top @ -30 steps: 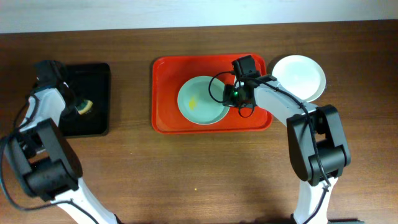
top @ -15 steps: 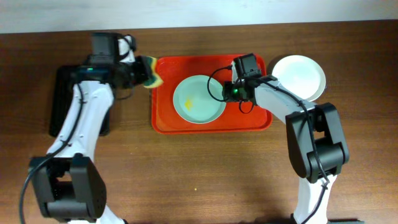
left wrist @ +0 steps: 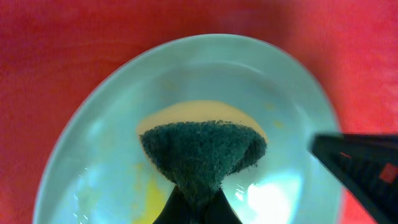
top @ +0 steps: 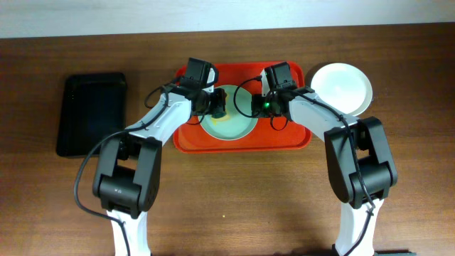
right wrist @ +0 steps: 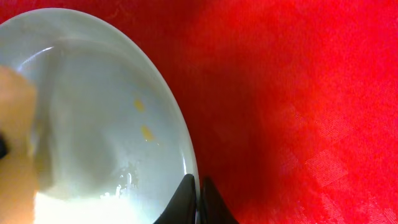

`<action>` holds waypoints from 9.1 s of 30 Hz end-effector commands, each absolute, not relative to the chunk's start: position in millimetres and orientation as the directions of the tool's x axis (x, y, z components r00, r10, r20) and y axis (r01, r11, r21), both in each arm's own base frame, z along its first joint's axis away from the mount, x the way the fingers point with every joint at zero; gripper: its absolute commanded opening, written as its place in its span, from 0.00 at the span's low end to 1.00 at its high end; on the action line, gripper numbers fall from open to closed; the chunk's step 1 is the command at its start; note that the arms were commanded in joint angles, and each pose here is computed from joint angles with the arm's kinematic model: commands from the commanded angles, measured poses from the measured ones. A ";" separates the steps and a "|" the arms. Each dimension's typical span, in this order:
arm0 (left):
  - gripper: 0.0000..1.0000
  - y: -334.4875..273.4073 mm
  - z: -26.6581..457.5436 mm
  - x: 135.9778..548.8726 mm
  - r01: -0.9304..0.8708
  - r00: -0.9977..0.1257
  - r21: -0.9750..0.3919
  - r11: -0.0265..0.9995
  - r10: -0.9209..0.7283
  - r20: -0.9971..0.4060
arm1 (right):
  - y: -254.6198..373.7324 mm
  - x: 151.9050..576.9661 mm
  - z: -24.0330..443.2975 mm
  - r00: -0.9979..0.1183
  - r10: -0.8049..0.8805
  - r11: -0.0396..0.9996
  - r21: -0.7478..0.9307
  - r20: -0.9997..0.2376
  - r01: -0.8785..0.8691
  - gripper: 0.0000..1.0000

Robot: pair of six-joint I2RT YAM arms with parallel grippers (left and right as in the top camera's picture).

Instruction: Clean dirty plates on tray and stack at the side

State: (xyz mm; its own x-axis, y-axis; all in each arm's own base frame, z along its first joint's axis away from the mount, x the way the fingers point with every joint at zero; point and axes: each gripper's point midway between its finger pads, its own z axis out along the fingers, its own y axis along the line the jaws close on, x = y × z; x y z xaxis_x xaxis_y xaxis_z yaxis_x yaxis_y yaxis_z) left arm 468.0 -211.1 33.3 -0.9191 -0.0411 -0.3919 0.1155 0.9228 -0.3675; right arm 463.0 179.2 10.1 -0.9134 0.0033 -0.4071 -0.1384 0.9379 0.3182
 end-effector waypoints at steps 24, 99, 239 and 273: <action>0.00 -235.3 32.9 443.4 0.073 -0.957 -0.399 0.914 -0.048 -0.285 | 181.6 454.2 -1.8 -0.934 0.007 0.940 0.320 -0.358 -0.116 0.04; 0.99 161.5 146.1 453.5 -0.591 -0.607 -0.214 0.778 -0.604 -0.518 | 130.8 427.3 144.6 -0.782 -0.085 0.977 -0.207 -0.617 0.057 0.04; 0.99 167.8 175.9 438.7 -0.612 -0.576 -0.181 0.770 -0.591 -0.565 | 7.2 245.9 156.1 -0.082 0.211 0.977 0.213 -0.974 -0.016 0.99; 0.99 -16.7 217.9 236.3 0.128 0.017 0.129 0.983 0.127 -0.992 | 7.2 245.9 156.1 -0.082 0.211 0.977 0.213 -0.974 -0.016 0.99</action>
